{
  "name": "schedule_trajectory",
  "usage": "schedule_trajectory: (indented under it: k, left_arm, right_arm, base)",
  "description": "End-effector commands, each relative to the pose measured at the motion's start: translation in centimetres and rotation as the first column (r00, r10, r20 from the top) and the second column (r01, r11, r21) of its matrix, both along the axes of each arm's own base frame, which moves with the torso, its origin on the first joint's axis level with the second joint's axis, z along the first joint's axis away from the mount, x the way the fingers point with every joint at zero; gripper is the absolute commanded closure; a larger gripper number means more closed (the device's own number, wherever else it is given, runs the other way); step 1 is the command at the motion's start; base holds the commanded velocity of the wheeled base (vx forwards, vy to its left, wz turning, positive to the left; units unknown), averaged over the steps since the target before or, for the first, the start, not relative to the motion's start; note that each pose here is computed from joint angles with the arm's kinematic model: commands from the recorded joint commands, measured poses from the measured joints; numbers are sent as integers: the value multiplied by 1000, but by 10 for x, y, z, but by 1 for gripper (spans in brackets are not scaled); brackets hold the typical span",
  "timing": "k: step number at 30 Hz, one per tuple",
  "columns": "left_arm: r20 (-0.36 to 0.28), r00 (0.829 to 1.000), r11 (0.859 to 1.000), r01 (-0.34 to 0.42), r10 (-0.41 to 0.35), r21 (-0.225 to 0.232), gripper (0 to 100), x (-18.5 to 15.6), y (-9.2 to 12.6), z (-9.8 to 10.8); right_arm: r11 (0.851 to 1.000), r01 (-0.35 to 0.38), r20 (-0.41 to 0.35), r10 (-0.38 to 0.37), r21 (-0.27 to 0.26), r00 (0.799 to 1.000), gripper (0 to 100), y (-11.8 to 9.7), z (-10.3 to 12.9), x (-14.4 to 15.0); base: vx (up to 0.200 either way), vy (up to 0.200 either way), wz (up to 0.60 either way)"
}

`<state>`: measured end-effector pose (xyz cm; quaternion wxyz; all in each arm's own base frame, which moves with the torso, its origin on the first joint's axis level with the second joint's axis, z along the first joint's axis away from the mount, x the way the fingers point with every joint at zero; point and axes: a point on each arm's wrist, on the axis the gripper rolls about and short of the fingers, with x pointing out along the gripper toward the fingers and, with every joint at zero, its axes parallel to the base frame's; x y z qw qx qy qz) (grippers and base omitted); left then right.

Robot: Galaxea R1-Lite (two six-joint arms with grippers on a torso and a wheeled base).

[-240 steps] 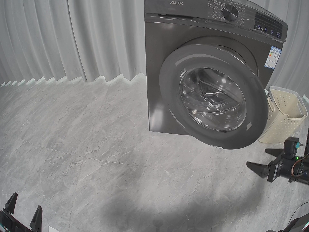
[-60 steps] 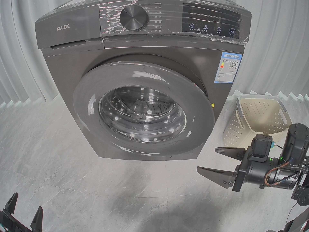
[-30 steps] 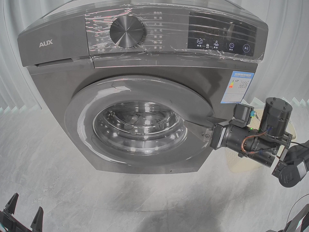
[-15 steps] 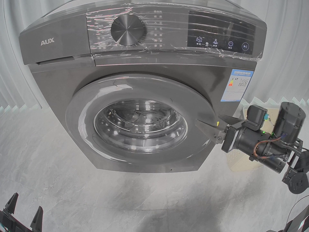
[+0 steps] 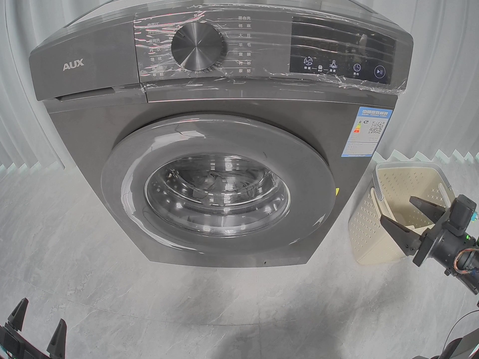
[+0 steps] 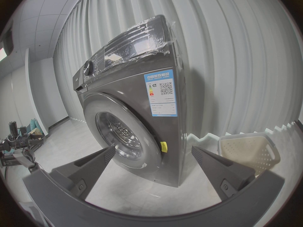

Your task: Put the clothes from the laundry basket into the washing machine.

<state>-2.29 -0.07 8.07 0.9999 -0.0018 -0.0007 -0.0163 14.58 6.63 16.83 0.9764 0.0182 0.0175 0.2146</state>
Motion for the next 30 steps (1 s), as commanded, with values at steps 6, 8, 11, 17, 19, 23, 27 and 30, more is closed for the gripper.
schedule_trajectory:
  k: [6,8,11,17,19,23,27,30]
  left_arm:
    - [-2,1000,1000,0,0,-1,0,0,0,-5]
    - [-2,1000,1000,1,-1,-1,0,0,0,-5]
    - [-2,1000,1000,1,-1,-1,0,0,0,-5]
    - [-2,1000,1000,1,-1,-1,0,0,0,-5]
    - [-2,1000,1000,1,-1,-1,0,0,0,-5]
    - [-2,1000,1000,1,-1,-3,0,0,0,-5]
    - [-2,1000,1000,1,-1,-3,0,0,0,-5]
    - [-2,1000,1000,1,-1,-4,0,0,0,-5]
  right_arm:
    - [995,98,26,-98,-4,995,0,-31,-10,-43]
    - [993,121,26,-121,-4,992,0,-36,-11,-51]
    - [989,146,29,-146,0,989,0,-42,-16,-63]
    - [975,220,60,-222,24,973,0,-57,-29,-99]
    - [967,254,81,-256,26,963,0,-61,-33,-113]
    - [951,308,104,-310,36,945,0,-65,-44,-133]
    - [957,287,103,-290,40,951,0,-65,-57,-148]
    - [952,305,79,-307,34,948,0,-66,-68,-156]
  base:
    - [0,0,0]
    - [0,0,0]
    - [0,0,0]
    - [0,0,0]
    - [0,0,0]
    - [0,0,0]
    - [0,0,0]
    - [0,0,0]
